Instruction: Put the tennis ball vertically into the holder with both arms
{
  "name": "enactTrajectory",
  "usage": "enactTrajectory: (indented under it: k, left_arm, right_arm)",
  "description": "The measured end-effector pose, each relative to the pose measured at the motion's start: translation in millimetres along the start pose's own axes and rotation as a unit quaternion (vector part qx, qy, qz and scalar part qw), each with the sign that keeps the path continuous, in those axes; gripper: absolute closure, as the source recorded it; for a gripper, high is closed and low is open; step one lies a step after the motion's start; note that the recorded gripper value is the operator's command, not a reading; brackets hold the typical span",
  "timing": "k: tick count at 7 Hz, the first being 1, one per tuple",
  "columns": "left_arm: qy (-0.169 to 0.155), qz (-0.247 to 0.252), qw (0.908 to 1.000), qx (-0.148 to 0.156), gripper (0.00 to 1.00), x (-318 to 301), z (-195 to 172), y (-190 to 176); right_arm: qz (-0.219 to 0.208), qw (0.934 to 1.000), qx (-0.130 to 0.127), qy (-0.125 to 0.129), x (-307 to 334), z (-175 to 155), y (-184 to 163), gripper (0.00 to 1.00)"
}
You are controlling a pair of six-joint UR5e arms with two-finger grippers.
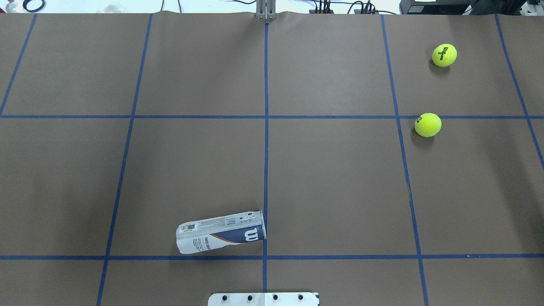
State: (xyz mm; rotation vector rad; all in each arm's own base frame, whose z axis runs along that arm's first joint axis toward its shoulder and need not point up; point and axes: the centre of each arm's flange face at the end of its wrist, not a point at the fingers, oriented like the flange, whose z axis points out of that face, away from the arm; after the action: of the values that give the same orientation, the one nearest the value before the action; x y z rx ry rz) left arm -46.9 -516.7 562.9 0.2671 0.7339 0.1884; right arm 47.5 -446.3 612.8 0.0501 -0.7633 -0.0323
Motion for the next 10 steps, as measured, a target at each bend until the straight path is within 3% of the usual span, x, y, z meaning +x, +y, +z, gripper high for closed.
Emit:
enactTrajectory:
  k: [2,3,4,6,7,10]
  left_arm:
    - [0.055,0.091,0.9936,0.037,0.01,89.9,-9.5,-48.0]
    - [0.079,0.151,0.9845,0.041,0.03,152.3,-4.0,-75.0]
    - [0.102,0.208,0.9717,0.045,0.03,215.4,-0.8,-93.5]
    - [0.148,0.318,0.9348,0.06,0.02,358.6,-2.1,-117.1]
    - [0.148,0.357,0.9198,0.067,0.02,428.6,-2.3,-124.9]
    - [0.107,0.414,0.9031,0.036,0.02,610.0,-15.0,-121.8]
  right_arm:
    - [-0.001,1.0,0.001,-0.002,-1.2,-0.9,-0.7,0.0]
    - [-0.002,1.0,0.002,-0.003,-1.8,-1.2,-1.1,0.0]
    - [-0.002,1.0,0.003,-0.003,-2.1,-1.4,-1.5,0.01]
    - [-0.002,1.0,0.003,-0.003,-2.0,-1.2,-1.7,0.0]
    - [-0.002,1.0,0.003,-0.002,-1.8,-1.0,-1.7,0.01]
    - [-0.003,1.0,0.002,-0.002,-1.2,-0.4,-1.7,0.01]
